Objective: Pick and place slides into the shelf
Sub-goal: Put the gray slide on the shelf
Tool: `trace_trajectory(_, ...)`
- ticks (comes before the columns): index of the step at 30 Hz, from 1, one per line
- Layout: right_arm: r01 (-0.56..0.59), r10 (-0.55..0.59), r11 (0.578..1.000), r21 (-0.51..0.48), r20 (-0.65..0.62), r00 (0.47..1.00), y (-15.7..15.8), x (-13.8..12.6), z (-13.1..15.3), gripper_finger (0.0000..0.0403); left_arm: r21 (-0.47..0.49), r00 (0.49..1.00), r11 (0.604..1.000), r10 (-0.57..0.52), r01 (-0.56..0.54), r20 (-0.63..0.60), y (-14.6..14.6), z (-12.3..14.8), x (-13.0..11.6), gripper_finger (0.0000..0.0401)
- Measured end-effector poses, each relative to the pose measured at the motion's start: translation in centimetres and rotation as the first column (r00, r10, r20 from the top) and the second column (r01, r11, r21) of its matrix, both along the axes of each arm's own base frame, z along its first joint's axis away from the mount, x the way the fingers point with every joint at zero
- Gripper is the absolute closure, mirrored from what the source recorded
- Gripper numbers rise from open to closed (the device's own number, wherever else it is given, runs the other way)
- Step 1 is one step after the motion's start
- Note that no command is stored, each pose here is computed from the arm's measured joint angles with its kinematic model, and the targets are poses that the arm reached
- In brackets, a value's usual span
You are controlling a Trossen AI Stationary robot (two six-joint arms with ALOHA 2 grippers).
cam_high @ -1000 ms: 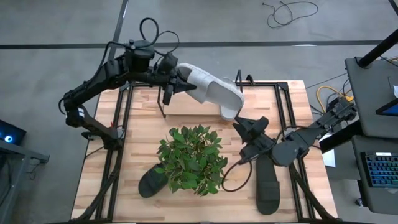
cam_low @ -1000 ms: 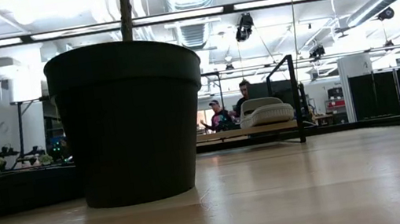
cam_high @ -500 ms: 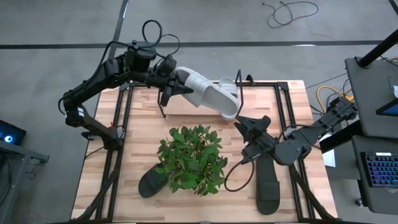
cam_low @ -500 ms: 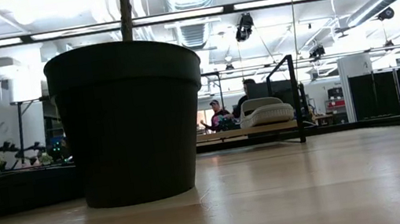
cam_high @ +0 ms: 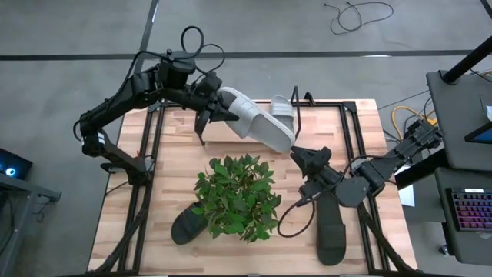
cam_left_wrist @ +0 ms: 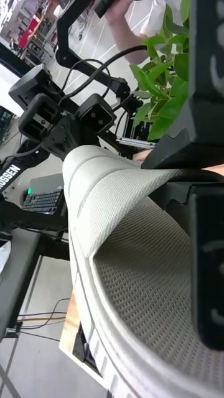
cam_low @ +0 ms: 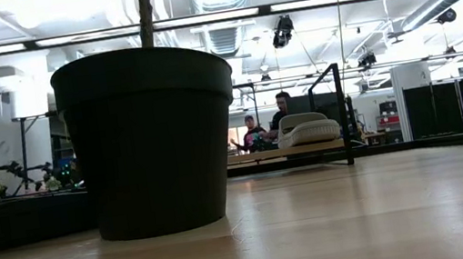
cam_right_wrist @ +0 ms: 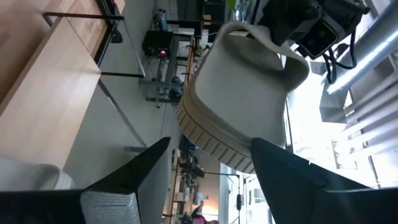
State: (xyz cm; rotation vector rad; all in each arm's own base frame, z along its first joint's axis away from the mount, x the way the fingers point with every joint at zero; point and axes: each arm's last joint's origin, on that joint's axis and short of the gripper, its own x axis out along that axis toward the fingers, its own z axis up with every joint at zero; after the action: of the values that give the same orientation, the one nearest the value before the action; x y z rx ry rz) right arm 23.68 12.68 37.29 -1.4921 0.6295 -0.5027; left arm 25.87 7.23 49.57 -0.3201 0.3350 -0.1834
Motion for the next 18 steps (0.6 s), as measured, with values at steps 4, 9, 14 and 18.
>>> trace_trajectory(4,-0.001,0.001,1.000,-0.011,-0.010,1.000,0.0,0.0,0.0,0.0188,-0.009,1.000,1.000,-0.004,0.003,-0.017,0.2,-0.4,0.5,0.0401)
trace_trajectory(9,-0.008,0.008,1.000,-0.014,-0.015,1.000,0.0,0.0,0.0,0.0188,-0.032,0.999,0.999,-0.041,0.040,-0.035,0.3,-0.9,1.2,0.0401)
trace_trajectory(14,-0.020,0.020,1.000,-0.014,-0.019,1.000,0.1,0.0,-0.1,0.0188,-0.058,0.995,0.995,-0.081,0.078,-0.056,0.5,-1.6,2.0,0.0401)
trace_trajectory(18,-0.048,0.047,0.999,-0.011,-0.029,0.998,0.2,0.1,-0.2,0.0188,-0.073,0.992,0.993,-0.100,0.095,-0.071,0.7,-2.1,2.6,0.0401)
